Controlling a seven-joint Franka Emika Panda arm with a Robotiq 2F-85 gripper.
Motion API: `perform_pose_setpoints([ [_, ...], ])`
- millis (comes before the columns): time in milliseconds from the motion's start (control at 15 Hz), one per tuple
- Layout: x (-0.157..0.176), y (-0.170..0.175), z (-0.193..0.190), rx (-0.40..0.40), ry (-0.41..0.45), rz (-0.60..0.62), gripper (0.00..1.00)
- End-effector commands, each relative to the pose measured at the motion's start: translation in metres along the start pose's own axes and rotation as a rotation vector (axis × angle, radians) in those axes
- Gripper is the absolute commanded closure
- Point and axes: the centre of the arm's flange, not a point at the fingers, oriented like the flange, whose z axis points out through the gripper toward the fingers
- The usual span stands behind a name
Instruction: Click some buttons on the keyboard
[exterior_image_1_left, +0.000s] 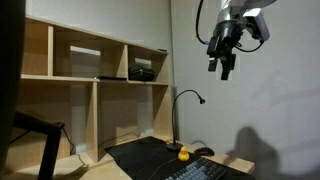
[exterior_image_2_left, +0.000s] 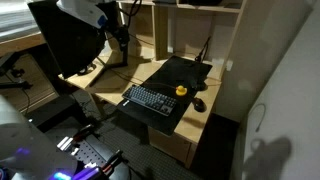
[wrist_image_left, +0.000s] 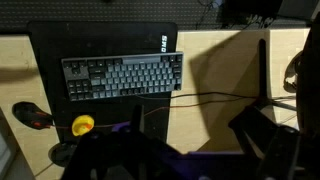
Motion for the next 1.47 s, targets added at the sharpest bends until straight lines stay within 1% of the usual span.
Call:
perform_pose_setpoints([
  [0,0.0,0.0,0.0,0.0,0.0,0.0,0.0],
  [533,0.0,0.0,0.0,0.0,0.0,0.0,0.0],
  [667,0.019,0.015,0.023,-0.08,0.04,0.128,0.0],
  [800,0.03,0.034,0.051,-0.067,0.024,0.215,0.0],
  [1000,0.029,0.056,0.104,-0.049,-0.058,0.356,0.0],
  [1067,0.02,0.043,0.073,-0.056,-0.027,0.284,0.0],
  [1133,0.021,0.048,0.087,-0.058,-0.053,0.296,0.0],
  [1200,0.022,0.049,0.089,-0.059,-0.058,0.296,0.0],
  [1400,0.023,0.044,0.076,-0.06,-0.031,0.287,0.0],
])
